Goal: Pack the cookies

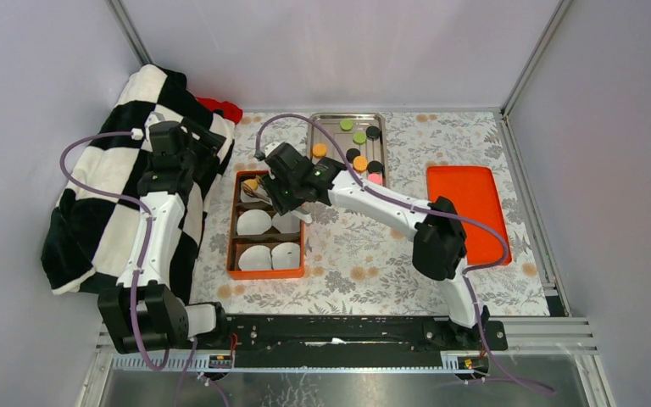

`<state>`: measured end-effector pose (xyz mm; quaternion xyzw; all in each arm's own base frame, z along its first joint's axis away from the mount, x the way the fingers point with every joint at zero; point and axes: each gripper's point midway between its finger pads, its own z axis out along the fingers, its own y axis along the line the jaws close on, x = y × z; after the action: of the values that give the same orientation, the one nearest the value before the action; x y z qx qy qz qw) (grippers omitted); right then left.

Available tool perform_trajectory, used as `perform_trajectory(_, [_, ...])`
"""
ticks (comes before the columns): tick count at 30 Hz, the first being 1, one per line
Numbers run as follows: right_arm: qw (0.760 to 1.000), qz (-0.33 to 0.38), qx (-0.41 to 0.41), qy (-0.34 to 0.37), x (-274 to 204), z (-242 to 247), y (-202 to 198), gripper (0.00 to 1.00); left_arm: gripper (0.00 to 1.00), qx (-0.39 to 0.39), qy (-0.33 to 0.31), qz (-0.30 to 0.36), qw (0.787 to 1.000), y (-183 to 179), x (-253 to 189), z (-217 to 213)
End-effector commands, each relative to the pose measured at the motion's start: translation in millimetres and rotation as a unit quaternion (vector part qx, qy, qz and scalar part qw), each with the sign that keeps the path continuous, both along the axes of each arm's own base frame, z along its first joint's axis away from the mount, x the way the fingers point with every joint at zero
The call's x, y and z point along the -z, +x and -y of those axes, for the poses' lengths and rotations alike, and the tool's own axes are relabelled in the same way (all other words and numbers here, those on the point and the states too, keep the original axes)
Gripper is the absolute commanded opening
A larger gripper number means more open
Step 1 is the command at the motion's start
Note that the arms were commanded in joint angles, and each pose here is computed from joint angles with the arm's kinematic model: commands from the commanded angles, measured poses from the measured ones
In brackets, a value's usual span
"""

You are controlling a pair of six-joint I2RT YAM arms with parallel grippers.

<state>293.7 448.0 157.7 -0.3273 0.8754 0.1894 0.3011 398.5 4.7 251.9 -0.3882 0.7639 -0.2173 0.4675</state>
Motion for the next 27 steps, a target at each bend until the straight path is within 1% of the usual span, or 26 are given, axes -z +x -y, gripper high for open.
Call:
perform_trajectory(1, [0.999,0.031,0.0,0.016,-13.7,-14.2,17.0,0.22,0.76,-0.005,0.021,0.005,1.0,-5.6,-5.8,-6.4])
perform_trajectory(2, [0.999,0.03,0.0,0.015,-12.3,-14.3,17.7,0.24,0.77,-0.004,0.022,0.004,1.0,-6.0,-5.1,-6.6])
perform_trajectory(5, [0.999,0.034,0.011,0.011,-8.4,-11.1,19.6,0.45,0.77,-0.004,0.023,0.001,1.0,-6.0,-2.7,-7.3])
perform_trajectory(6, [0.999,0.039,0.015,0.01,-8.9,-9.6,21.1,0.5,0.77,-0.002,0.024,0.002,1.0,-5.8,-2.4,-7.1])
perform_trajectory(8, [0.999,0.046,0.019,0.009,-10.0,-7.2,23.6,0.55,0.77,0.003,0.023,0.004,1.0,-5.2,-2.3,-5.5])
perform_trajectory(13, [0.998,0.055,0.018,0.011,-13.4,-7.1,25.4,0.57,0.77,0.01,0.024,0.015,1.0,-4.9,-5.0,-3.5])
perform_trajectory(16, [0.998,0.056,0.022,0.012,-15.7,-6.9,26.3,0.56,0.77,0.011,0.027,0.021,0.999,-6.5,-8.9,-3.5])
perform_trajectory(18, [0.997,0.069,0.032,0.011,-23.7,-1.2,29.1,0.55,0.77,0.012,0.03,0.025,0.999,-7.2,-11.8,-3.1])
perform_trajectory(22, [0.992,0.114,0.057,0.01,-58.4,23.0,32.4,0.55,0.77,0.015,0.03,0.033,0.999,-8.6,-16.7,-1.7])
perform_trajectory(27, [0.976,0.181,0.12,-0.015,-98.1,75.8,38.7,0.55,0.77,0.017,0.021,0.028,0.999,-6.4,-12.3,0.0])
